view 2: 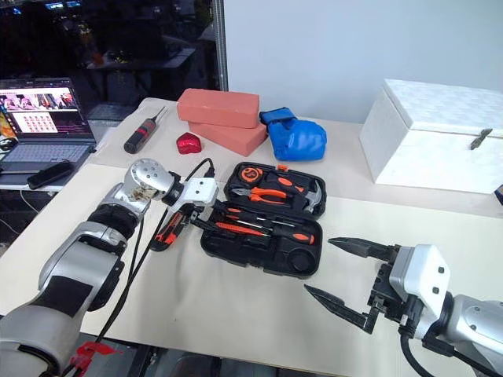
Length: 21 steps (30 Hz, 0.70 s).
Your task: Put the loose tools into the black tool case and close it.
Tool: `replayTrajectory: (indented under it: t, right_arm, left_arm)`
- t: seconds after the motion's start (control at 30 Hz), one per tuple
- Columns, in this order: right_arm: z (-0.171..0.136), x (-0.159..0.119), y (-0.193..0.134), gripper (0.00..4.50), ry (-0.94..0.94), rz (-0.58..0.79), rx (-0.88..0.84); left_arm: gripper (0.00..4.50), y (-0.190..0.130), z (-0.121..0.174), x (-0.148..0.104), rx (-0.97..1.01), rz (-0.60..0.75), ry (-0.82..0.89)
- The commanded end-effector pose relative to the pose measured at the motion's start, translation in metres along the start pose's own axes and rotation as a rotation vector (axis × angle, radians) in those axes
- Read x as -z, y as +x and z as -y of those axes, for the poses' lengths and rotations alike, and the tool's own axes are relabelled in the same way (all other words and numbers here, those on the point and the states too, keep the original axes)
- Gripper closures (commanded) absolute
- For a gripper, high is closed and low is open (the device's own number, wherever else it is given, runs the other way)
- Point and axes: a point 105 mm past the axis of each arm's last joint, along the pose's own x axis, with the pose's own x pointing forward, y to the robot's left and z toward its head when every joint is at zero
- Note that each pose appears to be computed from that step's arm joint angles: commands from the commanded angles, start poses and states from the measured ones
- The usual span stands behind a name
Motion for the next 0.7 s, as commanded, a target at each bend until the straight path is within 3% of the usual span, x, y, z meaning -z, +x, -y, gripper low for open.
replayTrajectory:
  t: [0.03,0.17,0.33,0.47,0.7]
  right_arm:
    - [0.000,-0.007,0.000,0.00,-0.036,0.011,0.011]
    - [0.001,-0.007,0.003,0.00,-0.031,0.023,0.013]
    - [0.001,-0.007,0.005,0.00,-0.028,0.029,0.010]
    - [0.002,-0.007,0.004,0.00,-0.027,0.029,0.007]
    - [0.001,-0.006,0.005,0.00,-0.026,0.031,0.006]
  left_arm:
    - [1.59,-0.034,-0.013,-0.030,-0.060,0.184,-0.089]
    - [2.69,-0.033,-0.015,-0.039,-0.161,0.329,-0.275]
    - [4.49,-0.012,-0.002,-0.043,-0.281,0.406,-0.420]
    - [4.49,0.005,0.028,-0.038,-0.252,0.385,-0.501]
    - [4.49,0.019,0.032,-0.032,-0.319,0.360,-0.541]
